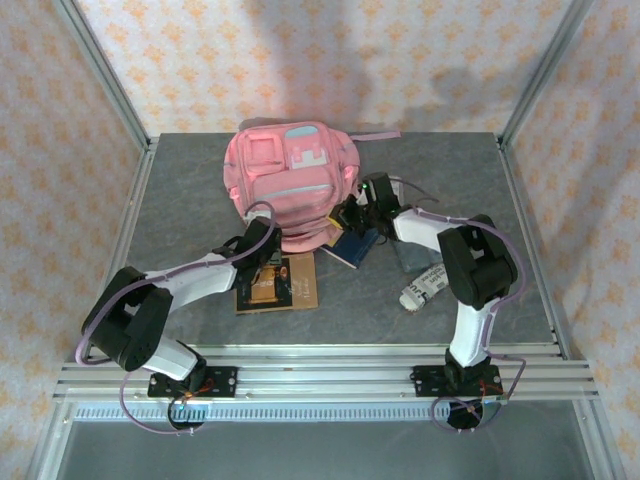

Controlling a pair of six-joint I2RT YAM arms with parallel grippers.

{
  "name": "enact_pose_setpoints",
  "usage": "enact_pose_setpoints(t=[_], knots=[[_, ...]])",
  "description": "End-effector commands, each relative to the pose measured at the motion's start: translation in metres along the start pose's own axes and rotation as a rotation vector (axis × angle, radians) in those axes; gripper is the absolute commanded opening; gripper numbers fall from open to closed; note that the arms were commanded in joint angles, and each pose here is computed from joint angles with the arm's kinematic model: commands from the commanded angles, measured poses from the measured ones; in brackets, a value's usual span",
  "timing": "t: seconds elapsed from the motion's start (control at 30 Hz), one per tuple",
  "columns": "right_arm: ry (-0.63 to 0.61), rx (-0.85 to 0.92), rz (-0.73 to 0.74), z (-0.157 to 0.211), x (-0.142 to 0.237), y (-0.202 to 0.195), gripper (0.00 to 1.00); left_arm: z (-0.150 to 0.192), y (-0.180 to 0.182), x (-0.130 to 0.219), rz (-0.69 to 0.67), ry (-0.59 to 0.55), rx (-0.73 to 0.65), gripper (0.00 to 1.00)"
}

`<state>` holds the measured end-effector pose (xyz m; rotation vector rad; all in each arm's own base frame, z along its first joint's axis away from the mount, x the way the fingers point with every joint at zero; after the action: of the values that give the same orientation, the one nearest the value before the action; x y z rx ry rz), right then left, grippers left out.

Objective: Pack the student bag

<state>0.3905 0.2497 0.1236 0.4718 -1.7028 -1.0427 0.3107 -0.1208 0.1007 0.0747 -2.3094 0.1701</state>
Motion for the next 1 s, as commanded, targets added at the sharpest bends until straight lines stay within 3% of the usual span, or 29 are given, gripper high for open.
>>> enact_pose_setpoints(t=[0.0, 0.33, 0.5, 0.53, 0.6, 0.63, 0.8, 0.97], knots=[[-0.129, 0.071, -0.088, -0.032, 0.024, 0.042, 0.0, 0.007, 0.016, 0.002, -0.065, 0.03, 0.015, 0.0], [-0.218, 0.093, -0.019, -0.096, 0.03, 0.053, 0.0, -0.018, -0.073, 0.021, 0.205, -0.004, -0.062, 0.0], [-0.225, 0.082, 0.016, -0.096, 0.034, 0.041, 0.0, -0.03, -0.084, 0.017, 0.202, -0.02, -0.004, 0.0], [-0.224, 0.081, 0.015, -0.093, 0.035, 0.039, 0.0, -0.033, -0.082, 0.017, 0.195, -0.028, 0.021, 0.05], [-0.224, 0.084, 0.006, -0.086, 0.04, 0.036, 0.0, -0.042, -0.072, 0.018, 0.183, -0.043, 0.087, 0.28], [-0.221, 0.084, -0.008, -0.082, 0.042, 0.036, 0.0, -0.045, -0.066, 0.019, 0.176, -0.052, 0.122, 0.34], [-0.213, 0.08, -0.046, -0.069, 0.05, 0.035, 0.0, -0.06, -0.047, 0.03, 0.216, -0.101, 0.264, 0.53], [-0.201, 0.084, -0.055, -0.062, 0.049, 0.035, 0.0, -0.057, -0.067, 0.023, 0.322, -0.006, 0.271, 0.61]])
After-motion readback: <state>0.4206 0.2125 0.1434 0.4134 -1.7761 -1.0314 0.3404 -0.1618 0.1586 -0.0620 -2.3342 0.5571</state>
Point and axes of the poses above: each hand's point on the last joint's axis, 136 mm out from that joint toward the fingers, its own x axis back along the fingers, its own y axis along the line the jaws close on, z = x × y, the point moved 5 cm from there along x, back along the fingers, and after that the axes turned 2 degrees about x, right-handed, at the moved point
